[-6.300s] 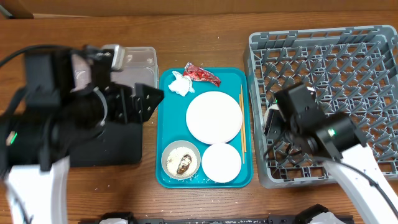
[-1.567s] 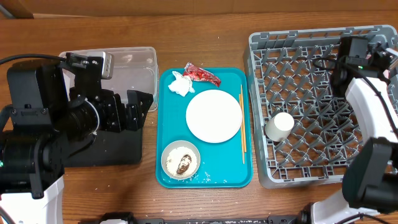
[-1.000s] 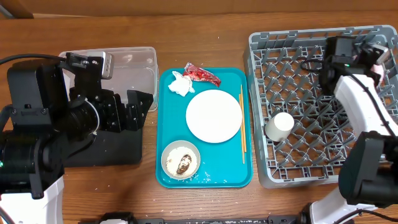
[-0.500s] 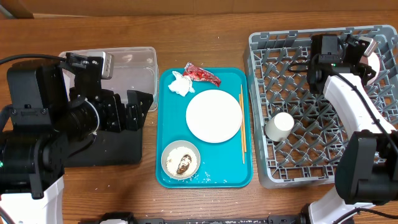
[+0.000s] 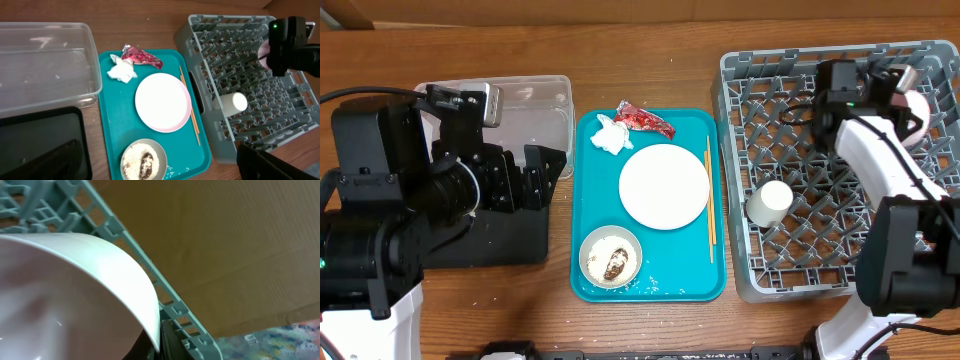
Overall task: Sort waste into correct bins and load items into the dishwasher
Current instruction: 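Carry the small pink plate to the rack's back right and set it down, then move the right gripper back to the large pink plate and grasp its rim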
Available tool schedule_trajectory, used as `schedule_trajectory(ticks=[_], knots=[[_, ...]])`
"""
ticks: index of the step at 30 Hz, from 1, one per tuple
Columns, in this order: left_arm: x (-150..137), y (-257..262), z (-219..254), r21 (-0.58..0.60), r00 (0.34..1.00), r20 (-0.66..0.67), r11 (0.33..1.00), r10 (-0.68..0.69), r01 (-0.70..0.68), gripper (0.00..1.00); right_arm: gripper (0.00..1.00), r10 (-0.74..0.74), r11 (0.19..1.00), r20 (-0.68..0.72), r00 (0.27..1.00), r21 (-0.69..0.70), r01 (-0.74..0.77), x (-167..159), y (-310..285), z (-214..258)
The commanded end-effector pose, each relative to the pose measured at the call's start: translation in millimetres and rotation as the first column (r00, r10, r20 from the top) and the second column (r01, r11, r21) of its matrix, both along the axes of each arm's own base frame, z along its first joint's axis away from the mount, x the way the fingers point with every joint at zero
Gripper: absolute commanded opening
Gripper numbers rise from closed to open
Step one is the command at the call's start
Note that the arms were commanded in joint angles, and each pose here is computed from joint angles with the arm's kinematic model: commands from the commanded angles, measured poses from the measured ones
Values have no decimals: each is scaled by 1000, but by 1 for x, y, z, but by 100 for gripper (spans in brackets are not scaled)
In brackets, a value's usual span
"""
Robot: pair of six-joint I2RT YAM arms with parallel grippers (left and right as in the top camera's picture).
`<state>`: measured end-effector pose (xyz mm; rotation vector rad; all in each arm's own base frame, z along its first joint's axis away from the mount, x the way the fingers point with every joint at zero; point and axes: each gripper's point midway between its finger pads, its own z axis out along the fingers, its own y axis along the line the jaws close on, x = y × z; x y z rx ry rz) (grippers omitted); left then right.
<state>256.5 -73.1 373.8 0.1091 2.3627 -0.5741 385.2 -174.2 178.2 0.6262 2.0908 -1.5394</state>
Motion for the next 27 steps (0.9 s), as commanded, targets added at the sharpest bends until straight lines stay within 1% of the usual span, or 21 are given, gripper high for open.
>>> schedule_trajectory(ticks=[1, 3, 5, 9, 10, 14, 16, 18, 22, 24, 25, 27], knots=[[1, 0, 4, -15, 1000, 6, 1000, 8, -8, 100, 4, 39, 999, -17, 999, 0, -39, 3, 15, -7], [1, 0, 4, -15, 1000, 6, 1000, 8, -8, 100, 6, 39, 999, -23, 999, 1, -39, 2, 15, -9], [1, 0, 4, -15, 1000, 6, 1000, 8, -8, 100, 12, 44, 999, -26, 999, 4, -44, 2, 17, -9], [1, 0, 4, -15, 1000, 6, 1000, 8, -8, 100, 13, 72, 997, -25, 997, 9, -72, 7, 27, -10], [1, 0, 4, -15, 1000, 6, 1000, 8, -8, 100, 16, 88, 996, -24, 996, 13, -88, 9, 33, -11], [1, 0, 4, -15, 1000, 6, 1000, 8, -8, 100, 41, 143, 990, -18, 990, 14, -143, 17, 55, -10], [1, 0, 4, -15, 1000, 6, 1000, 8, -8, 100, 62, 170, 985, -14, 985, 14, -170, 21, 66, -9], [1, 0, 4, -15, 1000, 6, 1000, 8, -8, 100, 68, 191, 982, -8, 982, 13, -191, 24, 75, -6], [1, 0, 4, -14, 1000, 6, 1000, 8, -8, 100, 73, 237, 971, 45, 971, 17, -237, 32, 96, 6], [1, 0, 4, -15, 1000, 6, 1000, 8, -8, 100, 76, 275, 960, 75, 959, 42, -278, 36, 110, 13], [1, 0, 4, -15, 1000, 6, 1000, 8, -8, 100, 77, 298, 951, 88, 951, 65, -304, 37, 117, 16], [1, 0, 4, -15, 1000, 6, 1000, 8, -8, 100, 77, 370, 910, 108, 923, 155, -384, 40, 141, 20]])
